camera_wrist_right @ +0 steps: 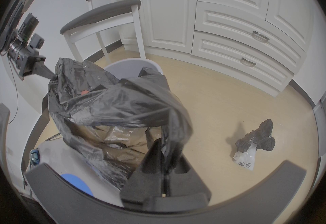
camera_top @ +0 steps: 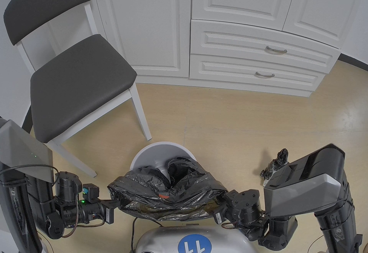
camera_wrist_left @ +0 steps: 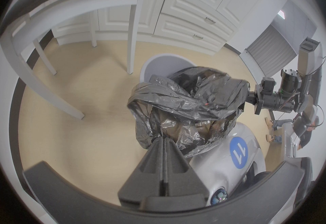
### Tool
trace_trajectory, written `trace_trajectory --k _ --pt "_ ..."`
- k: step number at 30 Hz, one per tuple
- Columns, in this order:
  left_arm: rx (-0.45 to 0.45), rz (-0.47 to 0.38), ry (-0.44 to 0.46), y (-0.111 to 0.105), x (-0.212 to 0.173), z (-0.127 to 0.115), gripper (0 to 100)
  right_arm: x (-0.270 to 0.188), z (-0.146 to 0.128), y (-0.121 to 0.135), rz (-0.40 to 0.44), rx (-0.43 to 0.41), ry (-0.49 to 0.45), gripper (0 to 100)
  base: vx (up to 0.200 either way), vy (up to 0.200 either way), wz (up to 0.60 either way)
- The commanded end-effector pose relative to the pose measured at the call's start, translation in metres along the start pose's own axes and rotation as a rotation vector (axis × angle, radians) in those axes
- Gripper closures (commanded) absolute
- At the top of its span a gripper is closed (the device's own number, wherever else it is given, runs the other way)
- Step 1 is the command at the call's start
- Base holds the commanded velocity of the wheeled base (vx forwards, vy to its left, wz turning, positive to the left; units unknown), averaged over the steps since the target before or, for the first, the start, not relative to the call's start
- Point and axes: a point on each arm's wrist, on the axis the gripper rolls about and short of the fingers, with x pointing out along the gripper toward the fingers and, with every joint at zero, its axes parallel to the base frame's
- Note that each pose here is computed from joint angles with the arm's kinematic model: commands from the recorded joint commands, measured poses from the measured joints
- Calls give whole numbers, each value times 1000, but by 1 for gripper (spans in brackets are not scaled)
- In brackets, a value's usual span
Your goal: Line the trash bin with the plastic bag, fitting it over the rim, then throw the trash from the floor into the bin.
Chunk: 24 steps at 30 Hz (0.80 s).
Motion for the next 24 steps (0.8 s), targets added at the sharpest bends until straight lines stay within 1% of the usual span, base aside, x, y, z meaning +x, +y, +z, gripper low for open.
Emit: trace_trajectory --k 1,5,7,10,11,13,15,16,17,19,20,21,24 --pt "-51 35 55 11 22 -15 100 26 -9 2 -26 43 -22 100 0 0 0" --pt "-96 50 13 17 25 -8 100 34 -1 4 -28 97 -65 100 0 0 0" --pt "-101 55 2 19 26 -6 100 34 1 5 -24 112 -71 100 0 0 0" --pt "-107 60 -4 21 27 -5 100 28 -1 3 -24 100 -53 100 0 0 0" --pt "-107 60 -4 21 27 -5 100 28 -1 3 -24 100 -53 0 0 0 0" --pt "-104 57 -12 21 26 -4 100 17 7 -2 -17 100 -58 0 0 0 0" --pt "-104 57 -12 21 26 -4 100 17 7 -2 -17 100 -58 0 0 0 0" --pt "-100 55 -27 20 25 0 100 -10 14 -19 8 53 -26 0 0 0 0" --pt "-98 55 -31 20 24 1 100 -17 16 -24 31 32 -17 0 0 0 0" --pt "-96 56 -46 20 23 4 100 -38 20 -37 116 -20 3 0 0 0 0" --pt "-96 56 -46 20 23 4 100 -38 20 -37 116 -20 3 0 0 0 0" --pt "-91 58 -53 19 19 5 100 -59 29 -48 182 -27 -14 0 0 0 0" --pt "-82 58 -73 17 14 10 100 -75 44 -56 211 -11 -68 0 0 0 0"
